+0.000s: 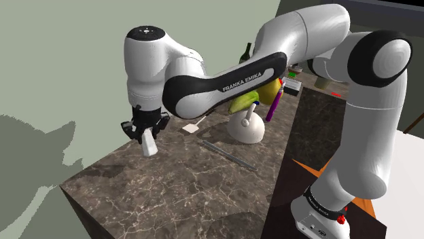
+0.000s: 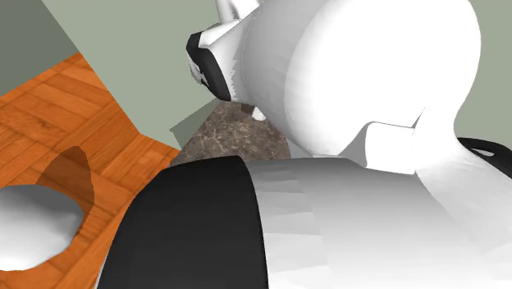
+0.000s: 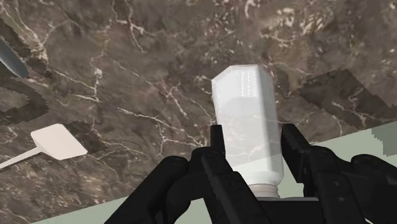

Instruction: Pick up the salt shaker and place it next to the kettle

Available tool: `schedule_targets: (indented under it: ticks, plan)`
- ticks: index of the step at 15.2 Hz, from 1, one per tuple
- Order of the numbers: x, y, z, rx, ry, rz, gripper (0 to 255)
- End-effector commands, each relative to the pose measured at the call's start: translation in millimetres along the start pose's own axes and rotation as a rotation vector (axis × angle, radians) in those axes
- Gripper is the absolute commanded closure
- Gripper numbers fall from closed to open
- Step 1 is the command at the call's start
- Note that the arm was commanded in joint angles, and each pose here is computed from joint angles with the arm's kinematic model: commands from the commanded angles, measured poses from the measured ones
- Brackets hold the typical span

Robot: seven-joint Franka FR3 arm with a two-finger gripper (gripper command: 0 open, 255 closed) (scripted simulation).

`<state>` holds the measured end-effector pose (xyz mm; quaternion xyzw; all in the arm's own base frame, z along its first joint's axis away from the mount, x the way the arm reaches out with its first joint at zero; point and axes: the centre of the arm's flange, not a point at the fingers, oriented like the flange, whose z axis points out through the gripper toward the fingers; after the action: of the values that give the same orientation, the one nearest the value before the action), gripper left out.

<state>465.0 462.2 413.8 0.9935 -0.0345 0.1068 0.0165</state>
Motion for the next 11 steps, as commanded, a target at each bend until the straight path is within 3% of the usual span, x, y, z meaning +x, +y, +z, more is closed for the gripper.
schedule_targets:
  ticks: [1,11]
  plan:
    - [3,1,-11,0.000,0.000,0.000,255]
    - [15,2,-63,0.000,0.000,0.000,255]
